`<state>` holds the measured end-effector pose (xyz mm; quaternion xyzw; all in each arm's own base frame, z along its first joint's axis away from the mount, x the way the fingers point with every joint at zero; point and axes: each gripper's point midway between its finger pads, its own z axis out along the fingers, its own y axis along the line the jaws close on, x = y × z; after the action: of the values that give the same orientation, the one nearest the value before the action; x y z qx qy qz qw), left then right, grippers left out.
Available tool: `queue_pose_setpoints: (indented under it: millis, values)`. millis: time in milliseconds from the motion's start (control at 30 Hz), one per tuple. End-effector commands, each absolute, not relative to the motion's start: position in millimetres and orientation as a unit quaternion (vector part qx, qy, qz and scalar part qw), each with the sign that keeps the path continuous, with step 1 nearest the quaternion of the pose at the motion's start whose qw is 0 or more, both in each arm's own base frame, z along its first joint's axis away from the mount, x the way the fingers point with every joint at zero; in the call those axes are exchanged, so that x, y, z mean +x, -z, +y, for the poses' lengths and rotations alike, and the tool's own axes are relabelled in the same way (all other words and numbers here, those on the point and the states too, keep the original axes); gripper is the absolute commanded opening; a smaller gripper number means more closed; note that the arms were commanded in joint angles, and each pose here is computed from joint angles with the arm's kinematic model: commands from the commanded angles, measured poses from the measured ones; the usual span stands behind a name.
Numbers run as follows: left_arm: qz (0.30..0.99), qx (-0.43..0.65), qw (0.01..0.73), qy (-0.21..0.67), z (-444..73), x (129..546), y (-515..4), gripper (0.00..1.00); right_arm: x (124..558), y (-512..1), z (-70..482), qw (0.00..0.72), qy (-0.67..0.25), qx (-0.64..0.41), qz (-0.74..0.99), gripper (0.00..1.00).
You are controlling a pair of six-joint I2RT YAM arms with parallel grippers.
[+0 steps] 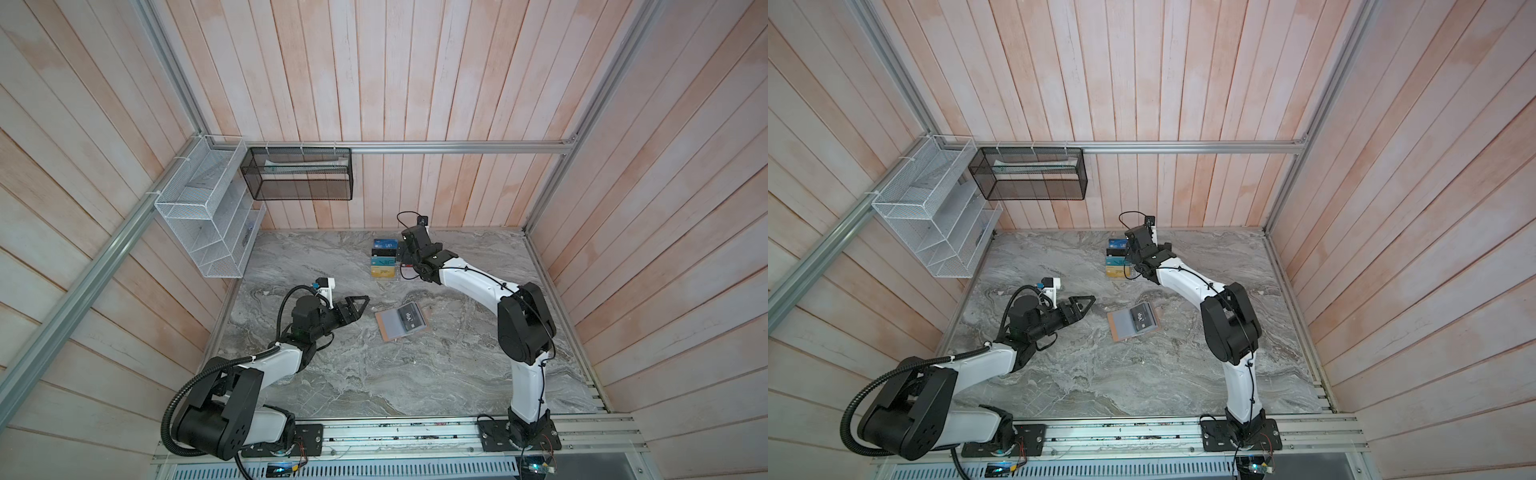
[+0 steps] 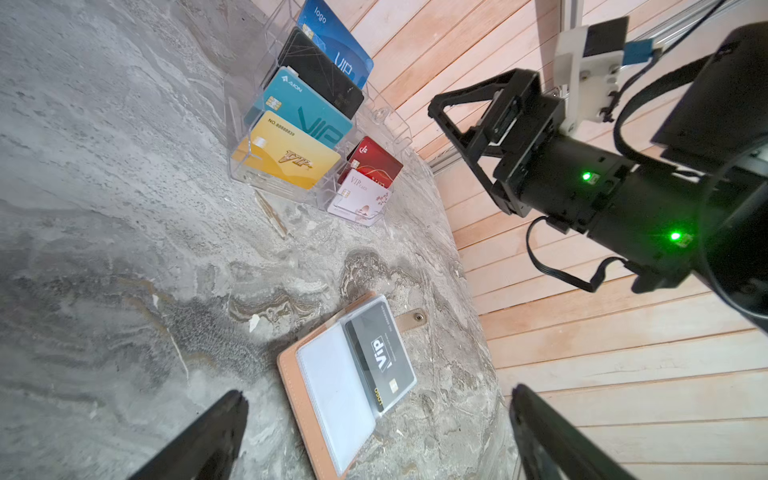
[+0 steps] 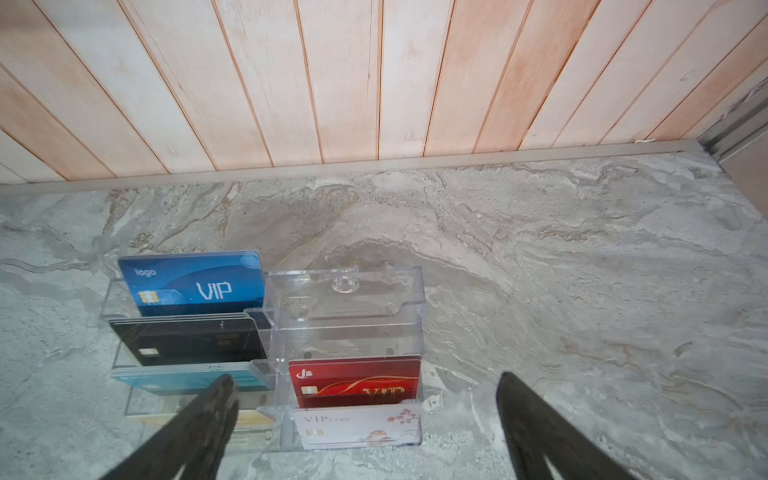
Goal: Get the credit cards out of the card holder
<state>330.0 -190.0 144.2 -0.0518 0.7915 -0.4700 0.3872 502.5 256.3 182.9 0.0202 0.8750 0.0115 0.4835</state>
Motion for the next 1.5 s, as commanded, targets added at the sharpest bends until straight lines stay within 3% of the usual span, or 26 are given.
queue_pose_setpoints:
  millis: [0, 267, 467, 700, 967, 1133, 1267, 1467]
  values:
    - [0.787, -0.044, 0.411, 0.458, -186.4, 330.8, -154.3, 1.00, 491.3, -197.2, 249.4, 0.489, -0.006, 0.011, 0.872, 0.98]
    - [0.782, -0.042, 0.493, 0.379, -160.1, 341.1, -189.4, 1.00, 461.2, -230.3, 192.1, 0.504, -0.005, 0.036, 0.863, 0.98]
    - [0.786, -0.079, 0.586, 0.182, -91.1, 352.3, -205.2, 1.00, 434.2, -228.9, 108.1, 0.527, 0.007, 0.095, 0.844, 0.98]
    - [0.756, -0.105, 0.646, -0.002, -20.2, 359.2, -193.7, 1.00, 390.2, -200.6, 19.1, 0.570, 0.105, 0.128, 0.805, 0.98]
    - [0.741, -0.036, 0.668, -0.056, -18.2, 368.5, -194.2, 1.00, 344.2, -162.6, -26.6, 0.623, 0.131, 0.142, 0.758, 0.98]
    - [0.753, -0.045, 0.654, -0.062, -5.8, 370.6, -168.1, 1.00, 342.4, -136.2, -35.4, 0.612, 0.154, 0.128, 0.765, 0.98]
    - [0.758, -0.027, 0.651, -0.023, -14.8, 369.4, -148.4, 1.00, 345.3, -140.6, -37.3, 0.626, 0.157, 0.123, 0.754, 0.98]
    - [0.758, -0.026, 0.651, -0.035, -7.8, 374.4, -149.1, 1.00, 347.9, -149.5, -39.6, 0.654, 0.144, 0.119, 0.733, 0.98]
